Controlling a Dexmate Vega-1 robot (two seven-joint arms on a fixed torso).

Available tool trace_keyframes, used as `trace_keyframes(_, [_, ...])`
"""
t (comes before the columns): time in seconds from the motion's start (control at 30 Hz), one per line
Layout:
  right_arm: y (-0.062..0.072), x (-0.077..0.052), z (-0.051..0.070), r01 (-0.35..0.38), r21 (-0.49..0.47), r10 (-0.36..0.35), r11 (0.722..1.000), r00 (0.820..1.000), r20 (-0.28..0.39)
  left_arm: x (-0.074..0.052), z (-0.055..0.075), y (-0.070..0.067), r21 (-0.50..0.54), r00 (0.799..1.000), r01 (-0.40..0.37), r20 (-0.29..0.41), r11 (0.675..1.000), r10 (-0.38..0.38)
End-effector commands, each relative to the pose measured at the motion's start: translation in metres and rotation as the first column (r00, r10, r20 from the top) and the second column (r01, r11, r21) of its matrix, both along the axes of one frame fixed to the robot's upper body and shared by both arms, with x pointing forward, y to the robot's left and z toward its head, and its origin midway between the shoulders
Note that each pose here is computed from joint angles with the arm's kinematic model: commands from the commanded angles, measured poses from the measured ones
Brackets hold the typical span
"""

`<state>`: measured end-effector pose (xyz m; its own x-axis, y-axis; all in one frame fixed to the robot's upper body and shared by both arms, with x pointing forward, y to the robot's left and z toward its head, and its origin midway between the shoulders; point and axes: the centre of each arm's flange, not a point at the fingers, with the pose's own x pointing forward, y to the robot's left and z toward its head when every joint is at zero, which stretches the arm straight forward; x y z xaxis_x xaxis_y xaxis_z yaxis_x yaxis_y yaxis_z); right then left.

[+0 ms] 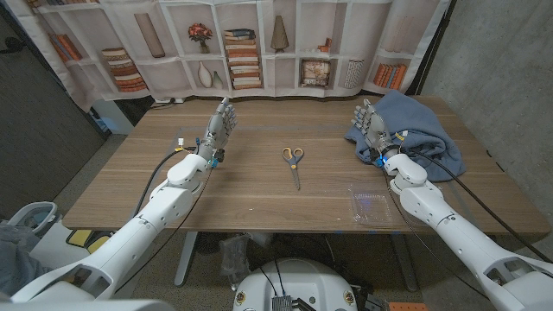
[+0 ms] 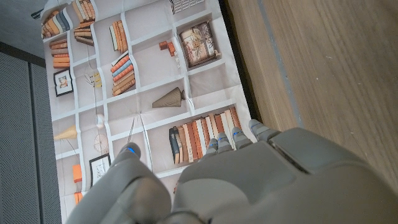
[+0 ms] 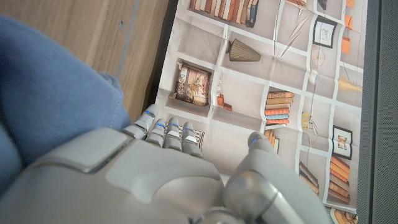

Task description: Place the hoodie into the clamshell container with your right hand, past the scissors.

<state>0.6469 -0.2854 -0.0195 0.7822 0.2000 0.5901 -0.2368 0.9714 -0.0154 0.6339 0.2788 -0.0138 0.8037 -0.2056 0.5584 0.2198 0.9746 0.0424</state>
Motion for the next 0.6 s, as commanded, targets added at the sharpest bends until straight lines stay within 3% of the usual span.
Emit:
trace_keyframes(0.03, [-0.003,-0.009,0.01,-0.006,-0.017,0.007,1.0,0.999,0.041,-0.001,0.006,-0.004,0.014,1.0,0.005,0.002,1.0,-0.005])
trace_keyframes(0.23, [-0.006,-0.014,0.012,-0.01,-0.033,0.012,0.999,0.999,0.047,-0.005,0.012,-0.005,0.032,1.0,0.006,0.011,0.999,-0.006])
trace_keyframes(0.6, [-0.012,-0.02,0.013,-0.007,-0.042,0.009,0.999,0.998,0.057,-0.011,0.011,0.0,0.027,1.0,0.004,0.014,1.0,-0.004])
